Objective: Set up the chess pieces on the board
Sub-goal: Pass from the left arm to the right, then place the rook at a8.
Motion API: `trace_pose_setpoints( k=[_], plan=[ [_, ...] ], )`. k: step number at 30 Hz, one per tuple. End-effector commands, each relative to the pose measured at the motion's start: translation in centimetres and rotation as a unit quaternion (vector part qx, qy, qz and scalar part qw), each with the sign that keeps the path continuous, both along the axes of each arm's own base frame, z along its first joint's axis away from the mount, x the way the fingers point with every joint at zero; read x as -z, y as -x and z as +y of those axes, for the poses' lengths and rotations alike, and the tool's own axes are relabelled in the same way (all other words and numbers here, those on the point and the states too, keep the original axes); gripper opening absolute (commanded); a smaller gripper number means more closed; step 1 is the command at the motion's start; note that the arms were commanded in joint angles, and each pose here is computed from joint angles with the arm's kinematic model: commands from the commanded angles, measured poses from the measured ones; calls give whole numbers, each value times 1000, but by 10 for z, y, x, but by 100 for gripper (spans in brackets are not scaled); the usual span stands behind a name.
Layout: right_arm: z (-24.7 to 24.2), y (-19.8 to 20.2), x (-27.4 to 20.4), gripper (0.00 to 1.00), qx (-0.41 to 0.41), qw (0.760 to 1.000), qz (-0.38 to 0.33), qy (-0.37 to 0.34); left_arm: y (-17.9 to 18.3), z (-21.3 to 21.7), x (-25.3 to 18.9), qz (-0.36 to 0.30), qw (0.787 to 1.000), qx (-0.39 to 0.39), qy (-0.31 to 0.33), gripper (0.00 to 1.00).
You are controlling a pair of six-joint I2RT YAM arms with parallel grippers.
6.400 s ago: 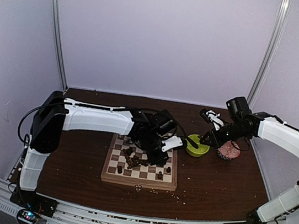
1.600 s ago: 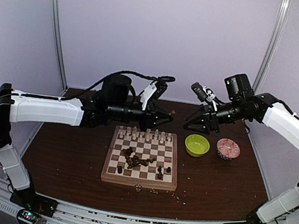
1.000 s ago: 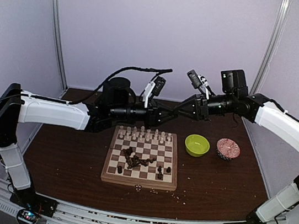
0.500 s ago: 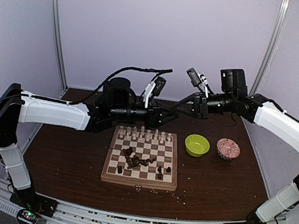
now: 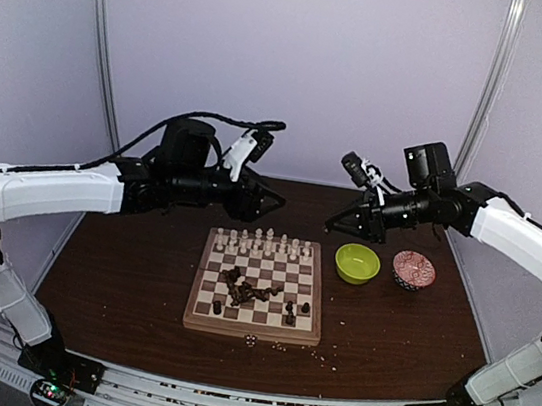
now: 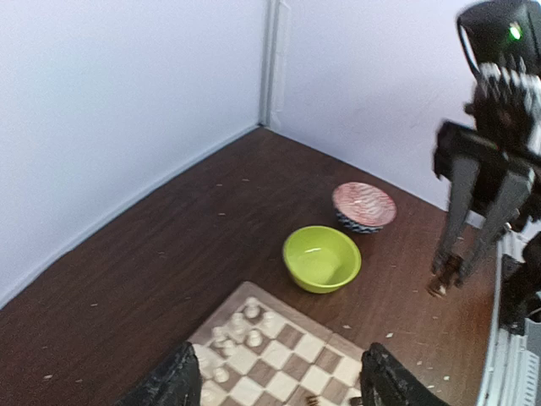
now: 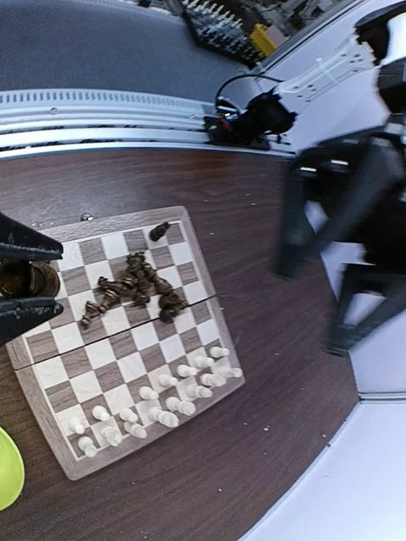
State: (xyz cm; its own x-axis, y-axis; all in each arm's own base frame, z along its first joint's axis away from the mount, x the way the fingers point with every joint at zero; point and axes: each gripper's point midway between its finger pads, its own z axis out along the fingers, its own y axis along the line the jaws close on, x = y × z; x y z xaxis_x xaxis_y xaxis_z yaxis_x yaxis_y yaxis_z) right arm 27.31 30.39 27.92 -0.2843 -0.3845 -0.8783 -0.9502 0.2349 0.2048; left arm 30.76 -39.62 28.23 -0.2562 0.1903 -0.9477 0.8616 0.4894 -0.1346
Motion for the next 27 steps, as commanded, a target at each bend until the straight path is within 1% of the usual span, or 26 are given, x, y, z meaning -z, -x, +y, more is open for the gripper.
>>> trace_pose_setpoints(
  k=[1, 3, 5, 11, 19, 27],
  plan=[
    [-3, 26, 64, 11, -32, 995, -25, 92, -42, 62, -13, -57, 987, -126, -84, 67],
    [3, 39, 86, 11, -52, 991, -31, 115, -56, 81, -9, -66, 979, -167, -99, 67],
    [7, 51, 106, 10, -71, 988, -29, 132, -62, 92, -9, -78, 973, -186, -108, 67],
    [17, 73, 139, 10, -108, 983, -27, 147, -55, 95, -15, -87, 975, -183, -93, 67],
    [30, 72, 160, 10, -108, 981, -39, 157, -50, 92, -17, -80, 978, -170, -88, 66],
    [26, 69, 180, 10, -106, 978, -38, 178, -46, 89, -19, -76, 981, -158, -83, 66]
  ],
)
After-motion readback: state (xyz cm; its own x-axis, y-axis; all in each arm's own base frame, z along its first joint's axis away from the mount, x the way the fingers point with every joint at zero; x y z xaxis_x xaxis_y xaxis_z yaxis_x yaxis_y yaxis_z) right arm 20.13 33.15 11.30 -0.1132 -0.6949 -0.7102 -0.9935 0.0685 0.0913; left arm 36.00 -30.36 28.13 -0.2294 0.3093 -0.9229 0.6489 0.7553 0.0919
